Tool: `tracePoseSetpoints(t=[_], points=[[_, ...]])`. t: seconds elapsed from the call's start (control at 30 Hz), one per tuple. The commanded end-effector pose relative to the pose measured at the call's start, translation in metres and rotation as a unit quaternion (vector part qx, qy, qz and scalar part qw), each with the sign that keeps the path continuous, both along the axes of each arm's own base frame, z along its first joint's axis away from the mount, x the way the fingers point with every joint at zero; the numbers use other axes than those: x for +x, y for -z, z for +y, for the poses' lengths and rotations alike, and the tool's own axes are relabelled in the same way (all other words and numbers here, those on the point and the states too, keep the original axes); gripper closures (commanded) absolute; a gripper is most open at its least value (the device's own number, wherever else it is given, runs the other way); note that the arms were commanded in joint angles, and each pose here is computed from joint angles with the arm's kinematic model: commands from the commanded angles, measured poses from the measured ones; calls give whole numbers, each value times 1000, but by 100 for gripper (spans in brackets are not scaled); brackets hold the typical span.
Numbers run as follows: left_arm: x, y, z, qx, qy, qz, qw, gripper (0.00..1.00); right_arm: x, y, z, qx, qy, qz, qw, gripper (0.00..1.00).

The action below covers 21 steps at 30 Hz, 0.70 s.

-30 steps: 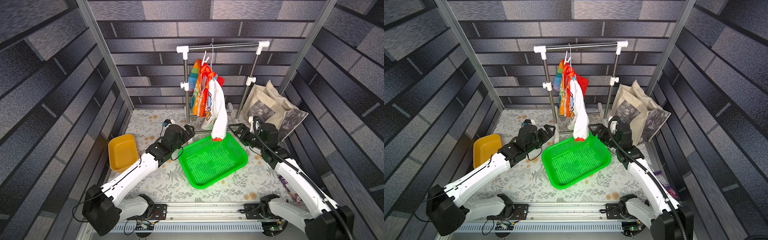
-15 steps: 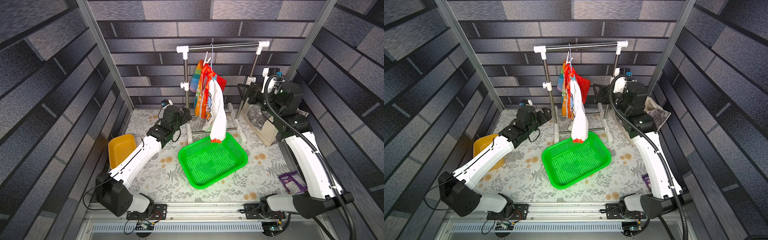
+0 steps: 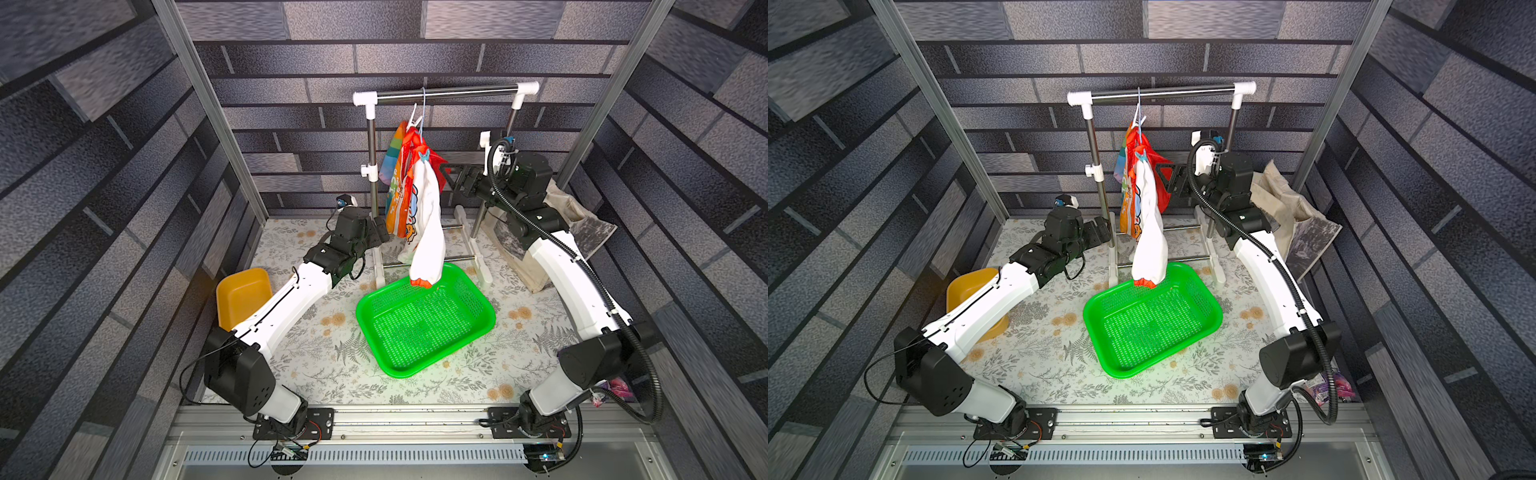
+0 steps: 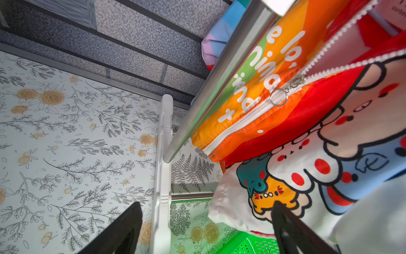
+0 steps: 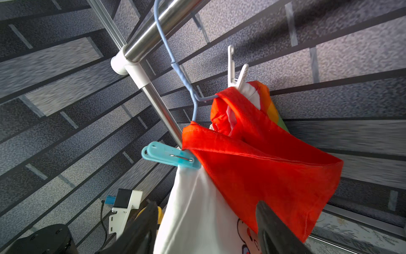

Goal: Remove the clothespins securing jackets to the hanger
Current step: Pick up the hanger from the clothesline.

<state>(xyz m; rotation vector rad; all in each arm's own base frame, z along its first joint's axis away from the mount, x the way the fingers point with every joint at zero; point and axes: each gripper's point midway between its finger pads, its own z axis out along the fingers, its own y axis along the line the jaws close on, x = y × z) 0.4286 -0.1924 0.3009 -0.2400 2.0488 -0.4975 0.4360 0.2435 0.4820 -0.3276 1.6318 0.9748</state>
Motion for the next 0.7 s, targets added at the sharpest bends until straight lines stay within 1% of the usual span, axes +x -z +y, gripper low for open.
tracePoseSetpoints(t=[0.0,0.13,0.27,0.4,0.53,0.67], points=[[-9,-8,7,16,-2,-6,1000,7,-21,-30,17,6,-30,-45,999,31],[-13,-3,11,21,-7,2,1000,7,-24,-15,32,-17,-34,-31,999,34],[-15,0,14,26,-11,8,1000,7,-9,16,39,-73,0,-4,997,39],[-20,4,14,32,-7,16,999,7,7,35,32,-121,53,-9,991,45],[-25,11,17,39,-10,25,999,7,18,41,28,-134,82,-11,987,51],[-29,16,21,45,-12,31,998,7,29,45,30,-130,94,-9,987,54]])
